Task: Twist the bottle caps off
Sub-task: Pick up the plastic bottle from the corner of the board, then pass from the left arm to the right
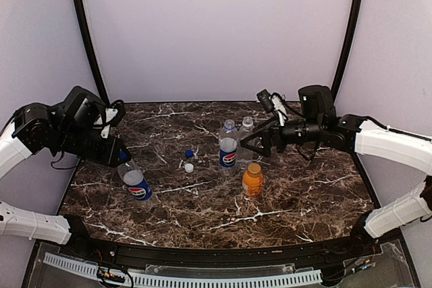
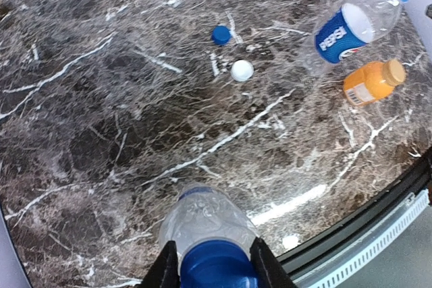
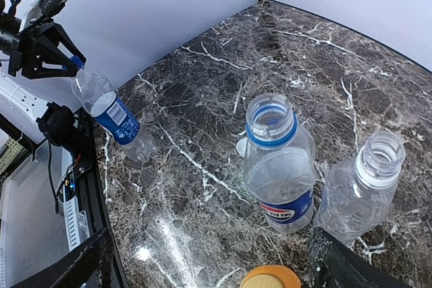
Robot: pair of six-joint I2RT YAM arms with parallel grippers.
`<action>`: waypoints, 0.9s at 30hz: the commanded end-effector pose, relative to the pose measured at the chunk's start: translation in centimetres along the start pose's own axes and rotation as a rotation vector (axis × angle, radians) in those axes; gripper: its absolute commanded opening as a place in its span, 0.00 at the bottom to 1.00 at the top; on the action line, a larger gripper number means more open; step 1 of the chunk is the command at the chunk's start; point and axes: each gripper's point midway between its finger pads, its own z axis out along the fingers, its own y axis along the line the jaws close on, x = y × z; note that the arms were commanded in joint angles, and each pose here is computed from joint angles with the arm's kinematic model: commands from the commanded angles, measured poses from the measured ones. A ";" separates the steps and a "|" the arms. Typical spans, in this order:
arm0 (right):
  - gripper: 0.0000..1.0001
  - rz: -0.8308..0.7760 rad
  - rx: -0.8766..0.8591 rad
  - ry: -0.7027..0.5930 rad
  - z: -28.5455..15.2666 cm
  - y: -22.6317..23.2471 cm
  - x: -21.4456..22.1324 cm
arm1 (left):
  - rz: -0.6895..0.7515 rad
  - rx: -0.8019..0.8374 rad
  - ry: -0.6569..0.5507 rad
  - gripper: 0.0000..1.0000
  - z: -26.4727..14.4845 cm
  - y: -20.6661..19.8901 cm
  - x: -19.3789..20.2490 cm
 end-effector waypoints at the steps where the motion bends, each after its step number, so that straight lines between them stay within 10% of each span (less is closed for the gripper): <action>1: 0.97 -0.078 -0.115 -0.090 -1.2 3.7 -3.5 | 0.097 0.254 -0.069 0.12 -2.4 -4.8 -2.6; 14: 0.99 -0.295 -0.419 -0.063 0.5 13.6 -4.0 | 0.318 0.765 -0.266 0.06 -8.5 -15.8 -9.7; 27: 0.98 -0.326 -0.371 -0.030 3.2 13.9 -4.4 | 0.399 0.968 -0.279 0.04 -8.9 -21.1 -12.3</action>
